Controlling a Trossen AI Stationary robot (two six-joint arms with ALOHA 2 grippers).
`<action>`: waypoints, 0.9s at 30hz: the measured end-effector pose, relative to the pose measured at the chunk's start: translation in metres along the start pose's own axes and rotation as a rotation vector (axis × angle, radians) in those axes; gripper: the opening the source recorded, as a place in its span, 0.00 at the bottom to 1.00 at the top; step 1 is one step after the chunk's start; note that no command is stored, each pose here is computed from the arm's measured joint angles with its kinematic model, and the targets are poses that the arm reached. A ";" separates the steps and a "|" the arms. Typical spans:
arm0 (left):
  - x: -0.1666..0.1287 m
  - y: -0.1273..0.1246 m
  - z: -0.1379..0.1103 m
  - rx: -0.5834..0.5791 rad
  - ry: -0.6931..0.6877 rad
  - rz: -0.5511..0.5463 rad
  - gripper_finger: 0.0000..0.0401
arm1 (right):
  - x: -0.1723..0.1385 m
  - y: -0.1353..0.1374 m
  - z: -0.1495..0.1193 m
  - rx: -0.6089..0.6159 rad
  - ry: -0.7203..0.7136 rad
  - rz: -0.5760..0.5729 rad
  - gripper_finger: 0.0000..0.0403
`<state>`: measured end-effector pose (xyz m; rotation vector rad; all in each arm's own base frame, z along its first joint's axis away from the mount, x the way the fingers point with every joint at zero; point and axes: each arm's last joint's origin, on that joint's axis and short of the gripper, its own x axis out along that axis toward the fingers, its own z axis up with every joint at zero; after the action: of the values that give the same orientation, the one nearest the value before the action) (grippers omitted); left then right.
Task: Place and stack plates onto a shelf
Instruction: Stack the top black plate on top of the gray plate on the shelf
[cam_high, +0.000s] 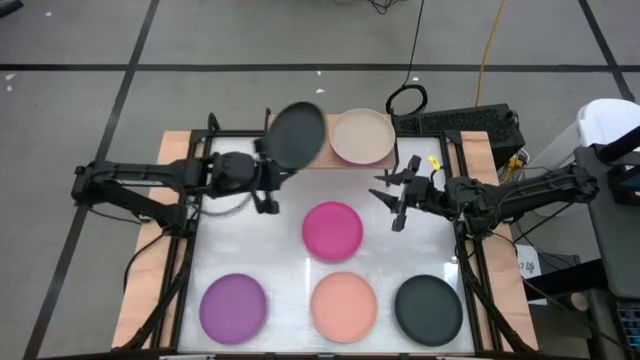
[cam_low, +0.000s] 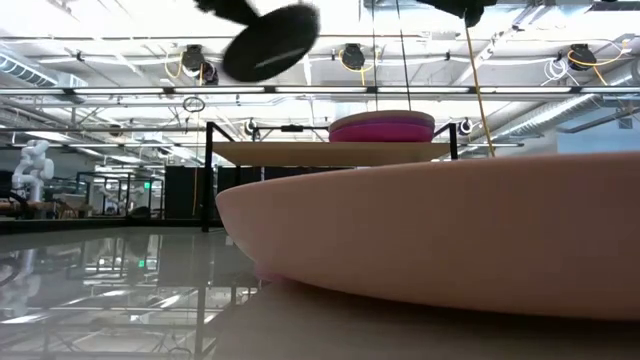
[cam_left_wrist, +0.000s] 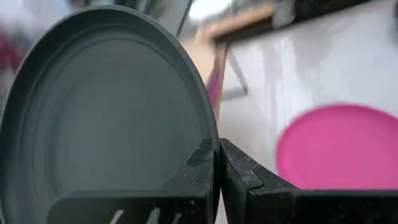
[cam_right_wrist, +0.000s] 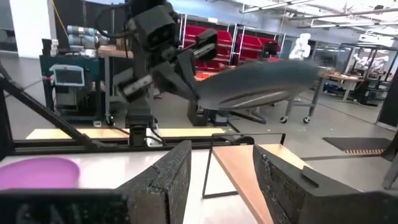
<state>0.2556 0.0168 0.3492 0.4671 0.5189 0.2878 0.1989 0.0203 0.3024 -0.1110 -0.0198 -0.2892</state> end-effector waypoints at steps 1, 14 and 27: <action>0.007 0.000 0.003 0.062 -0.041 -0.012 0.03 | -0.001 -0.001 0.001 0.002 -0.005 -0.003 0.38; 0.125 0.015 -0.019 0.365 -0.208 -0.055 0.03 | -0.011 -0.007 0.010 0.028 -0.046 -0.023 0.38; 0.181 0.027 -0.022 0.359 -0.126 -0.148 0.10 | -0.011 -0.007 0.010 0.028 -0.047 -0.021 0.38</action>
<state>0.3903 0.1153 0.2722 0.7855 0.4801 0.0209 0.1867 0.0179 0.3124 -0.0892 -0.0712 -0.3072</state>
